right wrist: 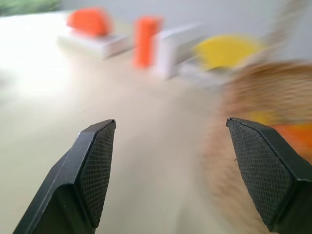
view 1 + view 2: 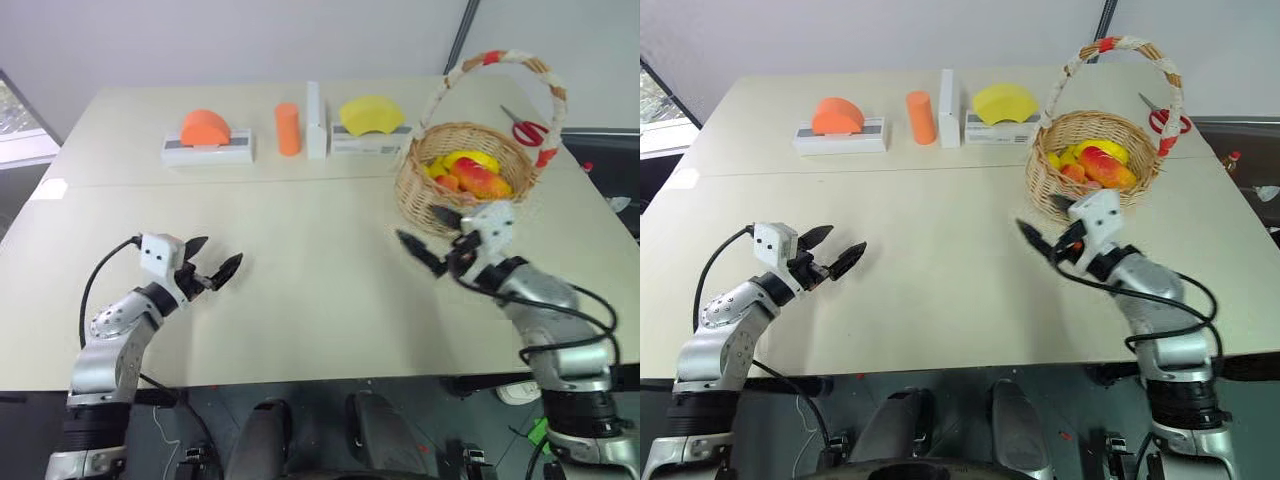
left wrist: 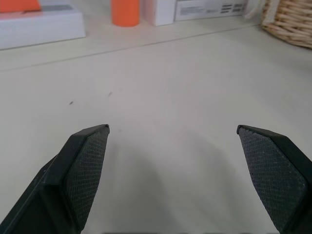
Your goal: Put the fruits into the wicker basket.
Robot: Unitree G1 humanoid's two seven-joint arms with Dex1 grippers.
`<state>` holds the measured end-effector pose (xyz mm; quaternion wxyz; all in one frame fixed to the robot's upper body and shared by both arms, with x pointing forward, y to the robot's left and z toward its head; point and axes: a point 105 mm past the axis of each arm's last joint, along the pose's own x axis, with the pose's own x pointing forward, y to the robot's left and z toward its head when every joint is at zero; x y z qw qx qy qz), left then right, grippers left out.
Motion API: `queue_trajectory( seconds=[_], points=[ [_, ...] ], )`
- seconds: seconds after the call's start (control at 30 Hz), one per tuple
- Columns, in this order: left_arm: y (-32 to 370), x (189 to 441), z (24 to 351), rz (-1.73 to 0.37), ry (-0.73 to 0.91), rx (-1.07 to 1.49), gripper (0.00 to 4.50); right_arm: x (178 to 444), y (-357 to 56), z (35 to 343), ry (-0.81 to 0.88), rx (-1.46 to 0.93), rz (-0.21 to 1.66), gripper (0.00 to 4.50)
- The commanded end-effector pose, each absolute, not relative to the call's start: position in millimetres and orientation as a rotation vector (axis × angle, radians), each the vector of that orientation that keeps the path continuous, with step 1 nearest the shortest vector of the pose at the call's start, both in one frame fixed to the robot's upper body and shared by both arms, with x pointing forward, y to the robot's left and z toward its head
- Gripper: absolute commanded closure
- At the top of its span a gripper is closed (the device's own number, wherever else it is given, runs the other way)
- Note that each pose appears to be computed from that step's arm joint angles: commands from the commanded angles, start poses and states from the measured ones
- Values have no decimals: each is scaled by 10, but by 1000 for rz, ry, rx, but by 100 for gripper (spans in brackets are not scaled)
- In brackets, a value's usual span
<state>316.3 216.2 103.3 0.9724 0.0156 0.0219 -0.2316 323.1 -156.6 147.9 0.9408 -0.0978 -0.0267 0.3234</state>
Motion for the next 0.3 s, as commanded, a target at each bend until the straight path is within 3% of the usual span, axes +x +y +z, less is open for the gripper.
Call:
queue_trajectory(
  seconds=[0.03,0.3],
  points=[
    [2233,3129,1118,-417,4,49,0,3316,-1416,1432,-72,-184,693,71],
    [2236,3033,1087,-398,8,49,0,3424,-1334,1364,-72,-153,716,71]
  ],
)
